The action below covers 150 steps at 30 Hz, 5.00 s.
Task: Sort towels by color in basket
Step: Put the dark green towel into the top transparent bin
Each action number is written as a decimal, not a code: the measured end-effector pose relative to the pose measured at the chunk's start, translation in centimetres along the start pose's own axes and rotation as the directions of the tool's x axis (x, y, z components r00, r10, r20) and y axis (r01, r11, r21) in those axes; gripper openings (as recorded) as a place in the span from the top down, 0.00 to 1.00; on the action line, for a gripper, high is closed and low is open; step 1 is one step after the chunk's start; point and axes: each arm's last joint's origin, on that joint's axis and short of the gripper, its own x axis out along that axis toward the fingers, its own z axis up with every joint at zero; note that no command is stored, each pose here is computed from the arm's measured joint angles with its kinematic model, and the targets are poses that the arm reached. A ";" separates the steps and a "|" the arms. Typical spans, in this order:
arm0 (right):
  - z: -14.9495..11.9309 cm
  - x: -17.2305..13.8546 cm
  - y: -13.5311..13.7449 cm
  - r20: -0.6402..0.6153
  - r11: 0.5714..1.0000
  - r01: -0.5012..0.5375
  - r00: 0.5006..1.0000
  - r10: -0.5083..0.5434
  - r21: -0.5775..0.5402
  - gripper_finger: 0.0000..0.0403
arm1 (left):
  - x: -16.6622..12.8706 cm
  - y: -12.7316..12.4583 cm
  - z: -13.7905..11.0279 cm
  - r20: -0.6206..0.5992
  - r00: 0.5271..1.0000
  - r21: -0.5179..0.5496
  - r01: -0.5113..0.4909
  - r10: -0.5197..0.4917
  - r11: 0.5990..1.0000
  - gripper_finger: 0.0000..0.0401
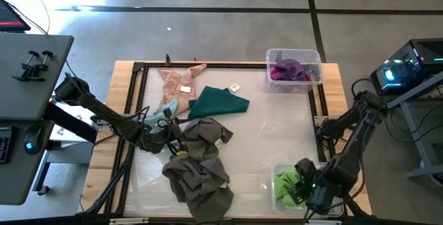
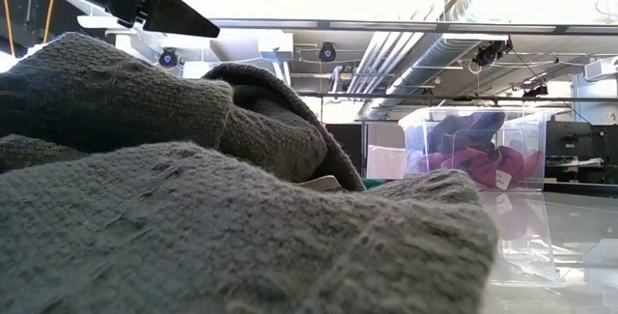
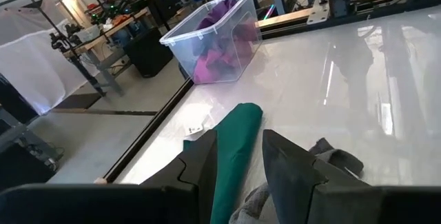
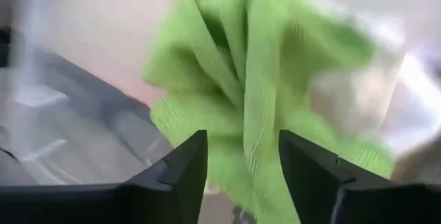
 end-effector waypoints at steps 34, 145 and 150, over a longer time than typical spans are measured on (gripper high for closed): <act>25.5 3.0 2.2 0.710 0.803 0.154 0.582 0.397 -0.575 0.52 | 2.8 1.8 -0.1 -0.036 0.998 -0.105 0.053 -0.057 0.993 0.74; 28.3 5.6 0.1 0.893 0.779 0.438 0.170 0.417 -0.448 0.97 | -2.4 -4.9 -2.1 0.061 0.981 -0.572 -0.117 0.184 0.812 0.78; 27.3 0.3 -4.0 0.949 0.745 0.589 0.217 0.228 -0.314 0.98 | -2.5 -4.4 -2.2 0.071 0.937 -0.469 -0.270 0.341 0.841 0.78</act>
